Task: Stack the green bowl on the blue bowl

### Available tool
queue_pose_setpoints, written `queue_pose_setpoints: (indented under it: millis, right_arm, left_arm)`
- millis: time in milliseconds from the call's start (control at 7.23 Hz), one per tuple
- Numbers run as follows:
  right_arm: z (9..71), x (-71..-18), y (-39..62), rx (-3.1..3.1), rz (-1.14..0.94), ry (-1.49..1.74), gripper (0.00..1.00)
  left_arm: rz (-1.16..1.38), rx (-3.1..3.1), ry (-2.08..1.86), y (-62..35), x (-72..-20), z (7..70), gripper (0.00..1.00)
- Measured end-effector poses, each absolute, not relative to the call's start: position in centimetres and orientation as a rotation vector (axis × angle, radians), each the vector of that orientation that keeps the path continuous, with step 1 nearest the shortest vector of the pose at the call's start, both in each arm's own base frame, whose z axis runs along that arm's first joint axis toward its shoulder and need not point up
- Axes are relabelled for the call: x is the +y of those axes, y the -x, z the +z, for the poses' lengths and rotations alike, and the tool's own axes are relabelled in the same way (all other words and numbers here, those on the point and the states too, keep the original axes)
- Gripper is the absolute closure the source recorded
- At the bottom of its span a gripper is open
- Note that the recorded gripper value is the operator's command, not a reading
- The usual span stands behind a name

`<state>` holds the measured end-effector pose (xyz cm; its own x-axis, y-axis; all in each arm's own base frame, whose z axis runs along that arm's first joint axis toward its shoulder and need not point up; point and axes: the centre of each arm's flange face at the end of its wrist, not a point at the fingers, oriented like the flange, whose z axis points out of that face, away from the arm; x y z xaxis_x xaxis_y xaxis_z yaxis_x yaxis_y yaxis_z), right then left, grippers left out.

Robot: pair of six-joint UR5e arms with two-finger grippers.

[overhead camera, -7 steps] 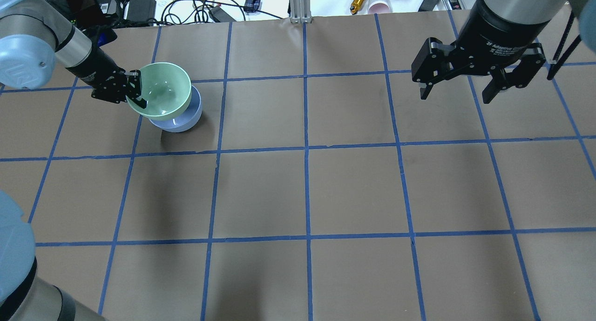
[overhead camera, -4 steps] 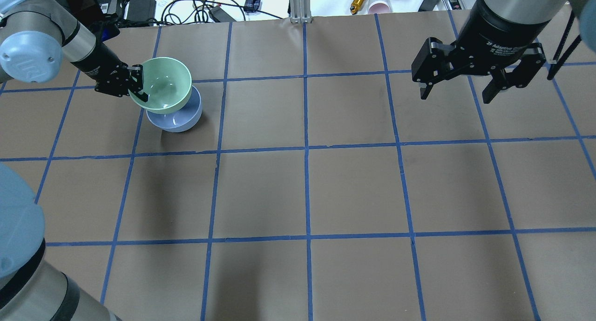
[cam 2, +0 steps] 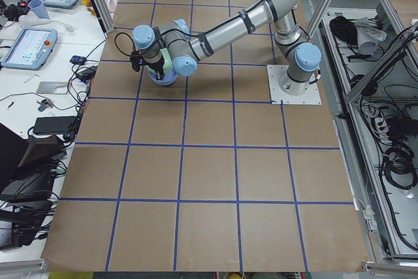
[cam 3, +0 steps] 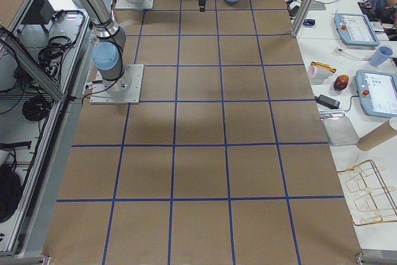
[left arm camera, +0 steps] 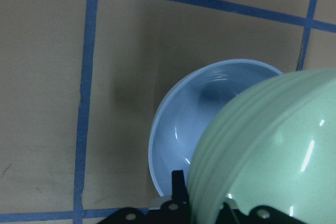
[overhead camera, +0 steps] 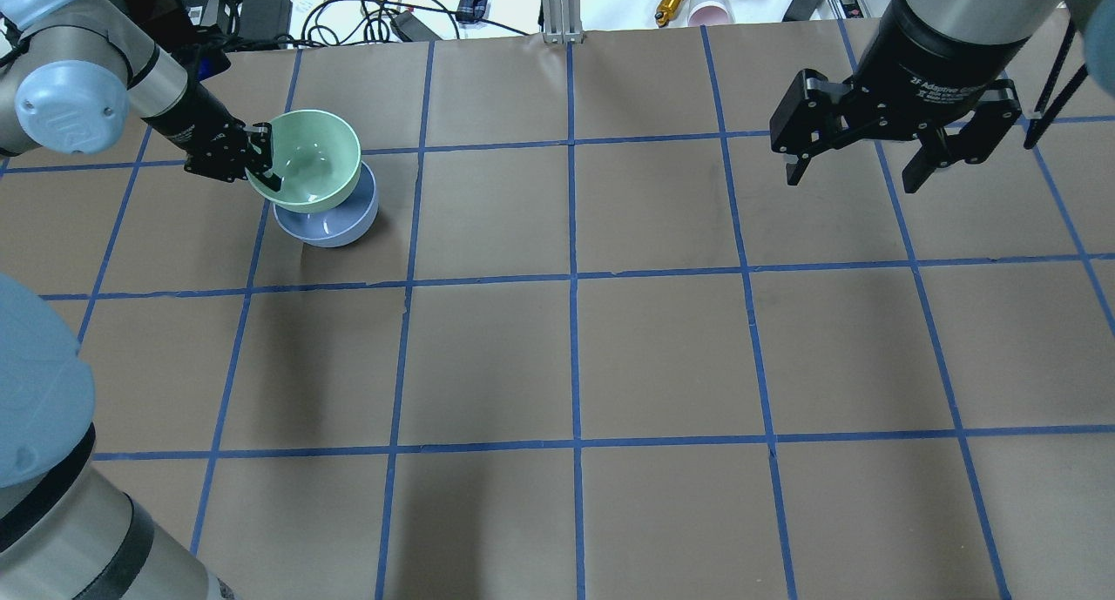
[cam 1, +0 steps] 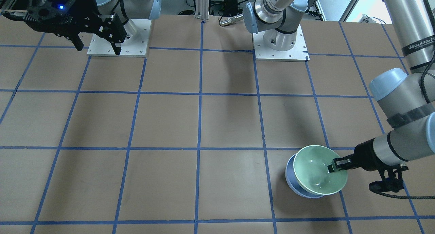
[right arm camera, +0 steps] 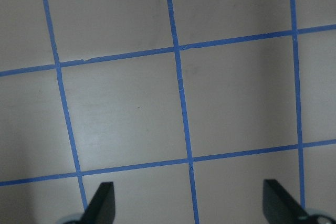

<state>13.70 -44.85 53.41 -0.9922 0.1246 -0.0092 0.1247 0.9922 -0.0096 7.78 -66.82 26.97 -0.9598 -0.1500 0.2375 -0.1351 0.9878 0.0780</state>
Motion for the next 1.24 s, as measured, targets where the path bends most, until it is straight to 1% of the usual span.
queue_pose_setpoints:
  millis: [277,415,553,968,1245]
  right_arm:
    - [53.4,-44.8,-13.7,3.127,-0.014,-0.196,0.00]
    - [53.4,-44.8,-13.7,3.127,-0.013,-0.196,0.00]
    - [53.4,-44.8,-13.7,3.127,-0.014,-0.196,0.00]
    - [53.4,-44.8,-13.7,3.127,-0.015,-0.196,0.00]
    - [53.4,-44.8,-13.7,3.127,-0.016,-0.196,0.00]
  left_arm:
    - [-0.111,-2.887,-0.214,-7.9,-66.8,26.1,1.00]
    - [-0.113,-2.888,-0.214,-7.9,-66.8,26.0,0.35]
    - [-0.113,-2.889,-0.213,-7.9,-66.9,26.0,0.24]
    - [-0.102,-2.896,-0.214,-8.0,-67.0,26.5,0.20]
    - [-0.083,-2.902,-0.216,-7.5,-66.9,28.2,0.18]
